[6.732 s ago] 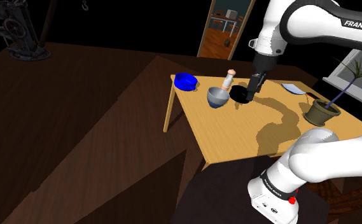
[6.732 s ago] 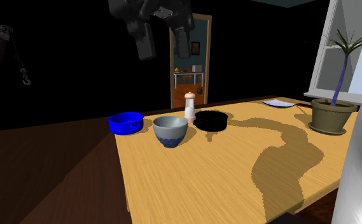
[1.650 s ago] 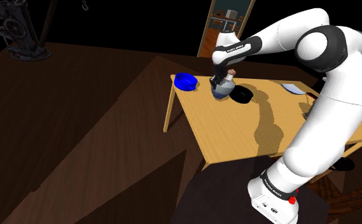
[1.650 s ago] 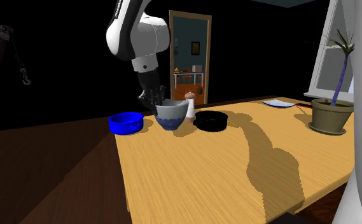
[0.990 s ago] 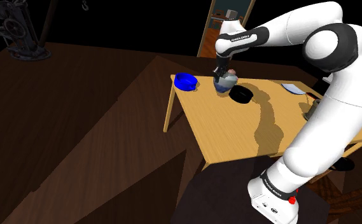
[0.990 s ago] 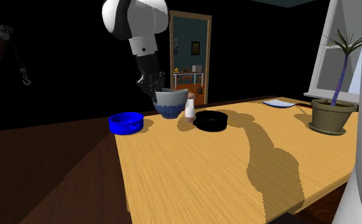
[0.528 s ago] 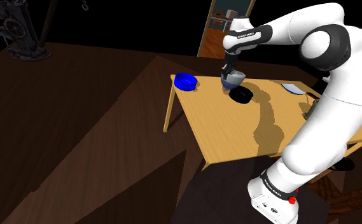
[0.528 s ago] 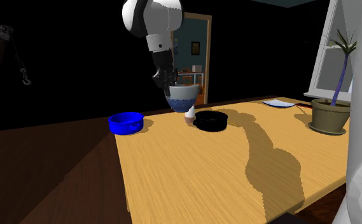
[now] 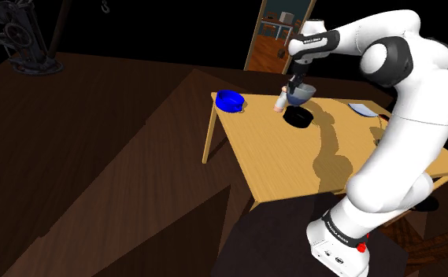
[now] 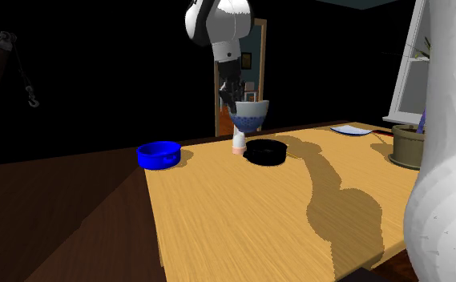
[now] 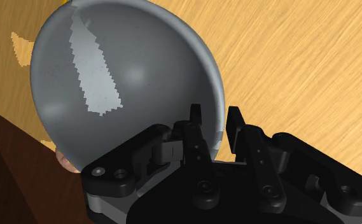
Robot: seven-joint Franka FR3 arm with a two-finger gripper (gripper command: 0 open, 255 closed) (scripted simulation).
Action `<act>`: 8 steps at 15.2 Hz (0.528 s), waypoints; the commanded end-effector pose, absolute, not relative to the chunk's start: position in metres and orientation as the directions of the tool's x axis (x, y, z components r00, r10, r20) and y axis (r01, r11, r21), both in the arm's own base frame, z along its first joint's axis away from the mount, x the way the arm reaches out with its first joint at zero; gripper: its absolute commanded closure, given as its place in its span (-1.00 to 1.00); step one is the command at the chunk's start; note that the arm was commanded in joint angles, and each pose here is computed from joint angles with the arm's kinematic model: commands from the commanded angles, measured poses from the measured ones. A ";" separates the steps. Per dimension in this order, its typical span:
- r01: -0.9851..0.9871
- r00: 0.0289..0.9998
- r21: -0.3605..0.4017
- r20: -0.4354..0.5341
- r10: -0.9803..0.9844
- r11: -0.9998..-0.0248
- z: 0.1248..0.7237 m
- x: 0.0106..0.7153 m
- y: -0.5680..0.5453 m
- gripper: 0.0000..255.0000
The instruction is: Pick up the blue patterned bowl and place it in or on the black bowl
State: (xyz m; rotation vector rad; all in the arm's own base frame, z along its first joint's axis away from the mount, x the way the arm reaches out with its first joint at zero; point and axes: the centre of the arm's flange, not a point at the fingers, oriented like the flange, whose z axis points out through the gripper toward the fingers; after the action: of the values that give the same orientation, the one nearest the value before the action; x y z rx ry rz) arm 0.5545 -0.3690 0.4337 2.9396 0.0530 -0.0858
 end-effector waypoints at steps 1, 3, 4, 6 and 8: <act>0.043 0.998 0.198 -0.060 0.032 -0.979 0.440 0.551 -0.396 1.00; 0.043 0.998 0.198 -0.060 0.032 -0.979 0.444 0.548 -0.422 1.00; 0.043 0.998 0.198 -0.060 0.032 -0.979 0.446 0.546 -0.435 1.00; 0.043 0.998 0.198 -0.060 0.032 -0.979 0.449 0.543 -0.461 1.00; 0.043 0.998 0.198 -0.060 0.032 -0.979 0.453 0.539 -0.487 1.00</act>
State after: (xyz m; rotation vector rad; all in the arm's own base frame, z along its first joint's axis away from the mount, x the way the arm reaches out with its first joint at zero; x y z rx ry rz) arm 0.5439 -0.4753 0.4498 2.9401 0.0535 -0.0849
